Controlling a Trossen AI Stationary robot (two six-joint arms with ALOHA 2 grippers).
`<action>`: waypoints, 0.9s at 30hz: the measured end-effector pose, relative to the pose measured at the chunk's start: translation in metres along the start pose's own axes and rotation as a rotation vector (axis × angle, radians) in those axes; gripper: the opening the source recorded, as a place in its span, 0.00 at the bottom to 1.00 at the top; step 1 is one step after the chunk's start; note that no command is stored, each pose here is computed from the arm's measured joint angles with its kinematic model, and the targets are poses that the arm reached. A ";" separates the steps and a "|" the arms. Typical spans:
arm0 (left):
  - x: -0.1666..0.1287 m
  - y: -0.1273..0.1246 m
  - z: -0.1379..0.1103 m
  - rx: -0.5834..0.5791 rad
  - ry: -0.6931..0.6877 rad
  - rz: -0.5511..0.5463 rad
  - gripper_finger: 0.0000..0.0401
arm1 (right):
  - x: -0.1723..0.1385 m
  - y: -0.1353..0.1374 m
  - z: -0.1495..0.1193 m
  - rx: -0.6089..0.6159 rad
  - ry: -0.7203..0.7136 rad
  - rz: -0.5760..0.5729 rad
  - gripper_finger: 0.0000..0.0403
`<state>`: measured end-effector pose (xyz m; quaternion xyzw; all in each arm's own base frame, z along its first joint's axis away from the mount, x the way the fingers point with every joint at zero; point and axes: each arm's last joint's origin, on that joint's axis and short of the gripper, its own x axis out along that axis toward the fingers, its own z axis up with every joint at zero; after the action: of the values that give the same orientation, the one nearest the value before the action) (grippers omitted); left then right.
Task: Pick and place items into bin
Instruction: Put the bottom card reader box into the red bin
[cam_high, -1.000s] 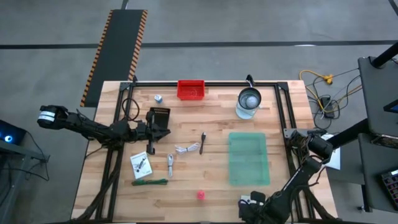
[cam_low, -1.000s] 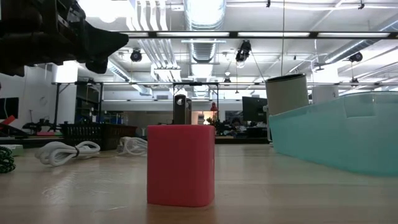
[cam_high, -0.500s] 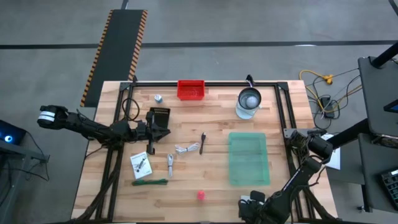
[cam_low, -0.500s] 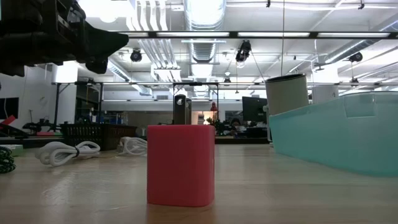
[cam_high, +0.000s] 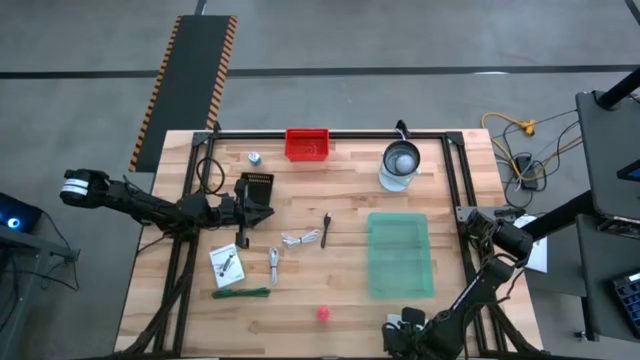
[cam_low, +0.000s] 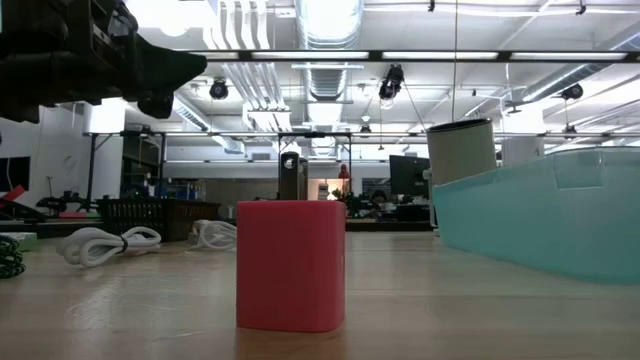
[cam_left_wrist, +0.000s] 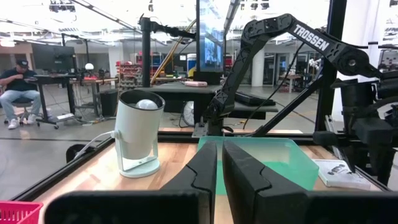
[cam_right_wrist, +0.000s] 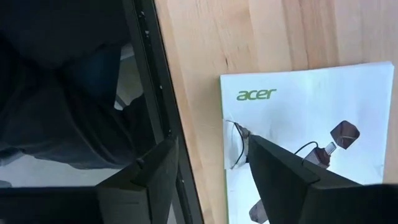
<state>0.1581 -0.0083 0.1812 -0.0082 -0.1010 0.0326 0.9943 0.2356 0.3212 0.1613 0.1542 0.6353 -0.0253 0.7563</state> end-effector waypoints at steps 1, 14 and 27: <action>0.000 0.000 0.000 0.000 0.000 0.000 0.03 | 0.000 0.000 0.000 0.002 0.000 0.000 0.44; 0.000 0.000 0.000 0.000 0.001 0.000 0.03 | 0.007 0.000 -0.001 -0.004 0.006 -0.015 0.33; 0.000 0.000 0.000 0.000 0.001 0.000 0.03 | 0.020 -0.001 -0.002 -0.020 0.025 -0.043 0.26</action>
<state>0.1581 -0.0084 0.1811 -0.0081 -0.1007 0.0325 0.9944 0.2375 0.3241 0.1410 0.1333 0.6480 -0.0332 0.7491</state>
